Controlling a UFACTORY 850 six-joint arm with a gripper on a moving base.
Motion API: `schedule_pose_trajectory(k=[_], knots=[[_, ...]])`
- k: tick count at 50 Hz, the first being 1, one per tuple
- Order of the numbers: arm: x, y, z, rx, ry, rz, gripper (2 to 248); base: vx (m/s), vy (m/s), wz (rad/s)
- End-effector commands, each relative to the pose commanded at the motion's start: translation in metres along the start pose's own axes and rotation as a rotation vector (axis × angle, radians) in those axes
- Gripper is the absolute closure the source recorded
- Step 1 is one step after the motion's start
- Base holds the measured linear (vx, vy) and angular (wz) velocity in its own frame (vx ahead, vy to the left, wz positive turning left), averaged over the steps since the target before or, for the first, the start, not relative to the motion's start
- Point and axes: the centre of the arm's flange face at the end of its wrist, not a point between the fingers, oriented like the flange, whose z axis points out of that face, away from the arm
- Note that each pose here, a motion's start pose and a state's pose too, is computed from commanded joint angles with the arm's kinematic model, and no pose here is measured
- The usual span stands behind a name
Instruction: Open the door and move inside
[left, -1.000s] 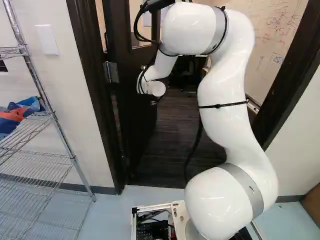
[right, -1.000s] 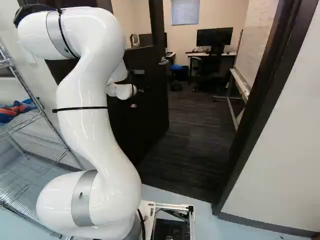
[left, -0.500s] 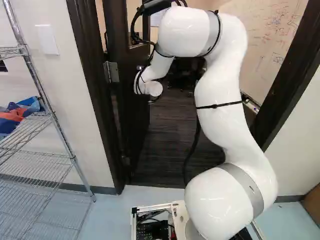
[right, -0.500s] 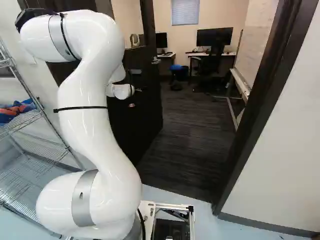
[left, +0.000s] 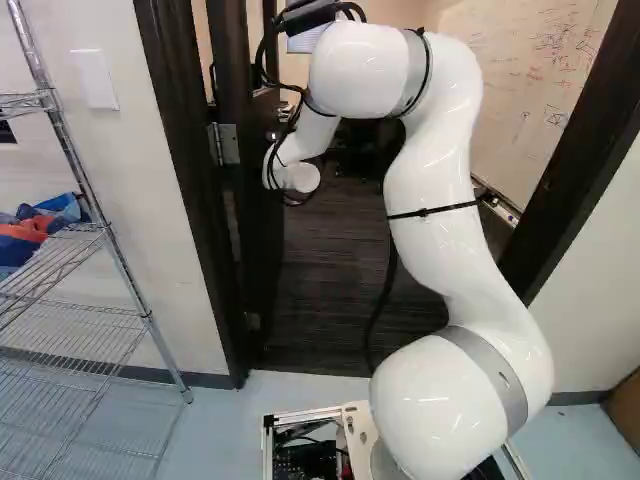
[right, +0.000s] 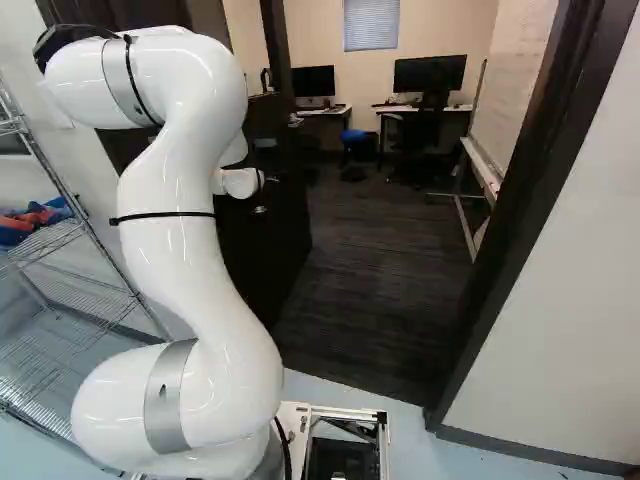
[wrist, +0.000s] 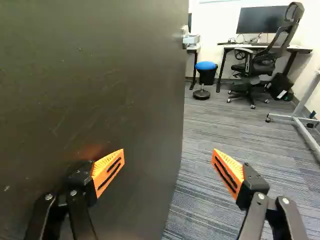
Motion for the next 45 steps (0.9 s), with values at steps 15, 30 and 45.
schedule_pose_trajectory(k=[15, 30, 45], knots=[[0.000, -0.001, 0.000, 0.001, 0.000, 0.000, 3, 0.000, 0.000, 0.000], [0.000, 0.007, -0.004, -0.010, -0.003, 0.002, 3, 0.000, 0.000, 0.000], [0.000, 0.028, -0.020, -0.040, -0.014, 0.010, 3, 0.000, 0.000, 0.000]])
